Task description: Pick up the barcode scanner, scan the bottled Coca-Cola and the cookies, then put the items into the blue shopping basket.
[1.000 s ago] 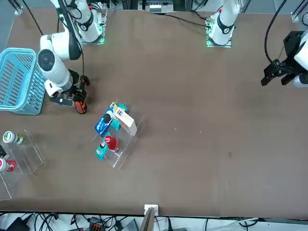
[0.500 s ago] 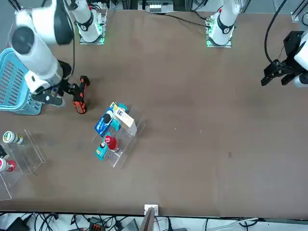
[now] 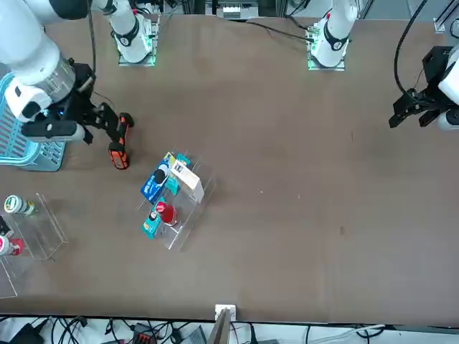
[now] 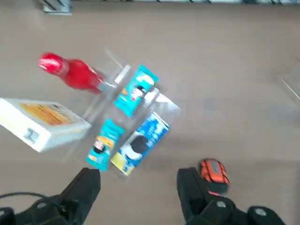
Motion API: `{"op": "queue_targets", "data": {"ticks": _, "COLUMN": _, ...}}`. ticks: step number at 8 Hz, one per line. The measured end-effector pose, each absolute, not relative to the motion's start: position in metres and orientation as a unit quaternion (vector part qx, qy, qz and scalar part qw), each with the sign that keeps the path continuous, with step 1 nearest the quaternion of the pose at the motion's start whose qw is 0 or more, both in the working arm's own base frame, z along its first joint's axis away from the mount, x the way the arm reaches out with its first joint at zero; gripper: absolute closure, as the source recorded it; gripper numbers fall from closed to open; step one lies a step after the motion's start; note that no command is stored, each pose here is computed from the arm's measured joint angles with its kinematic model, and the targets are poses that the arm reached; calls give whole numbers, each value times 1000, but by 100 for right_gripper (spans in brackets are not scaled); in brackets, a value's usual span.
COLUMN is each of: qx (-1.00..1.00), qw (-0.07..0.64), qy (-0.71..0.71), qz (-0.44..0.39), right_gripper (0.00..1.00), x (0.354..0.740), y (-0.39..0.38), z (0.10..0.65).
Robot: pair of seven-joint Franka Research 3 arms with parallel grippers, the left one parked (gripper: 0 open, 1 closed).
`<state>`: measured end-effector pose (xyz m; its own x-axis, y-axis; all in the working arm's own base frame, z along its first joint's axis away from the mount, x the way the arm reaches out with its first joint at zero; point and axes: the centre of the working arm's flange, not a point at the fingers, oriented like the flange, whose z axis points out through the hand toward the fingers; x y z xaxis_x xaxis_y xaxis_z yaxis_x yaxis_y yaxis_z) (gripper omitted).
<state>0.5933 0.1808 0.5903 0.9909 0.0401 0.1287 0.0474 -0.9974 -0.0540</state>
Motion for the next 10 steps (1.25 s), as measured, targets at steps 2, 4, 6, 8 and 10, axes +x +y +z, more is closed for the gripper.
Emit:
{"op": "queue_targets", "data": {"ticks": 2, "qx": -996, "qw": 34, "qy": -39, "qz": -67, "right_gripper": 0, "x": 639, "y": 218, "z": 562}}
{"op": "queue_targets", "data": {"ticks": 4, "qx": -996, "qw": 38, "qy": -43, "qz": -70, "right_gripper": 0, "x": 671, "y": 233, "z": 528}}
{"op": "queue_targets", "data": {"ticks": 6, "qx": -993, "qw": 44, "qy": -60, "qz": -87, "right_gripper": 0, "x": 679, "y": 259, "z": 515}}
{"op": "queue_targets", "data": {"ticks": 8, "qx": -991, "qw": 48, "qy": -74, "qz": -96, "right_gripper": 0, "x": 673, "y": 279, "z": 523}}
{"op": "queue_targets", "data": {"ticks": 10, "qx": -990, "qw": 50, "qy": -81, "qz": -105, "right_gripper": 0, "x": 674, "y": 281, "z": 528}}
